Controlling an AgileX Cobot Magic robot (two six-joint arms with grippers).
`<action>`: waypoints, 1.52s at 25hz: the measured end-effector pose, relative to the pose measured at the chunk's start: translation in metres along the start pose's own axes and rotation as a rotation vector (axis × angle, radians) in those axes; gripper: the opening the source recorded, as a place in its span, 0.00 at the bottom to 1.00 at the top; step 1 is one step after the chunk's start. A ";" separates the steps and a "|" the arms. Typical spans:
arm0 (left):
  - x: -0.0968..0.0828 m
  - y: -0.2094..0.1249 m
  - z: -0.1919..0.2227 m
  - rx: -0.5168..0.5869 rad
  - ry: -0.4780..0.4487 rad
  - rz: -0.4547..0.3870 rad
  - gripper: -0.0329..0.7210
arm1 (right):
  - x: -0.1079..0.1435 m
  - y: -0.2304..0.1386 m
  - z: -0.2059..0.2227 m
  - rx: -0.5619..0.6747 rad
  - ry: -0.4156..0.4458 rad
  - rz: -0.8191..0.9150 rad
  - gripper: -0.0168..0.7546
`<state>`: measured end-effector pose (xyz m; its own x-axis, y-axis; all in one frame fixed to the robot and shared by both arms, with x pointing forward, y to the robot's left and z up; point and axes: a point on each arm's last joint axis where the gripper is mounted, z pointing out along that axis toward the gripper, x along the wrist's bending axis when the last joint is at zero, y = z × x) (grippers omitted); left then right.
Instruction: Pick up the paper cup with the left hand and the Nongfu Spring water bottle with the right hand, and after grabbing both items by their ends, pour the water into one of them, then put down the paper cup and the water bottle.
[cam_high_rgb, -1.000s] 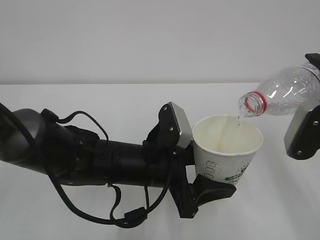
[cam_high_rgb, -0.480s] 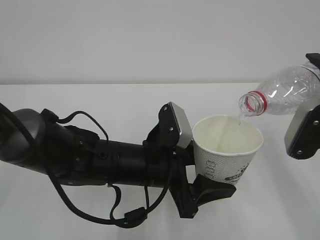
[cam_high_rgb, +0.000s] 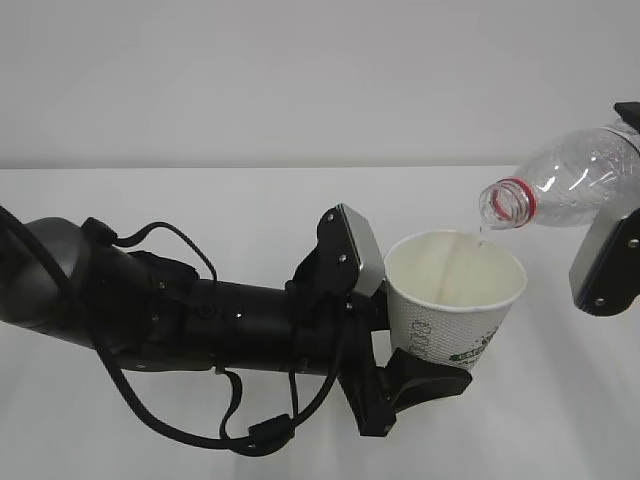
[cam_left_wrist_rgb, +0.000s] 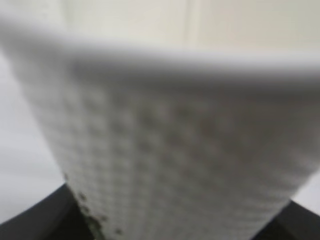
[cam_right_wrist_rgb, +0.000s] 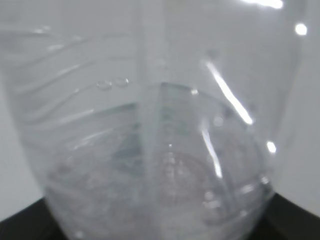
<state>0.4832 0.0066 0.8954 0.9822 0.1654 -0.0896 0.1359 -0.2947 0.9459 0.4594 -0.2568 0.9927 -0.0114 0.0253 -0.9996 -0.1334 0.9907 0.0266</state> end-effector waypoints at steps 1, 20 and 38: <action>0.000 0.000 0.000 0.000 0.000 0.000 0.73 | 0.000 0.000 0.000 0.000 0.000 0.000 0.66; 0.000 0.000 0.000 0.000 0.000 0.000 0.73 | 0.000 0.000 0.000 0.000 -0.004 -0.010 0.66; 0.000 0.000 0.000 0.000 0.000 0.000 0.72 | 0.000 0.000 0.000 0.000 -0.004 -0.021 0.66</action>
<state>0.4832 0.0066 0.8954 0.9822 0.1654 -0.0896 0.1359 -0.2947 0.9459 0.4594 -0.2568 0.9931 -0.0044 0.0049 -1.0000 -0.1334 0.9911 0.0054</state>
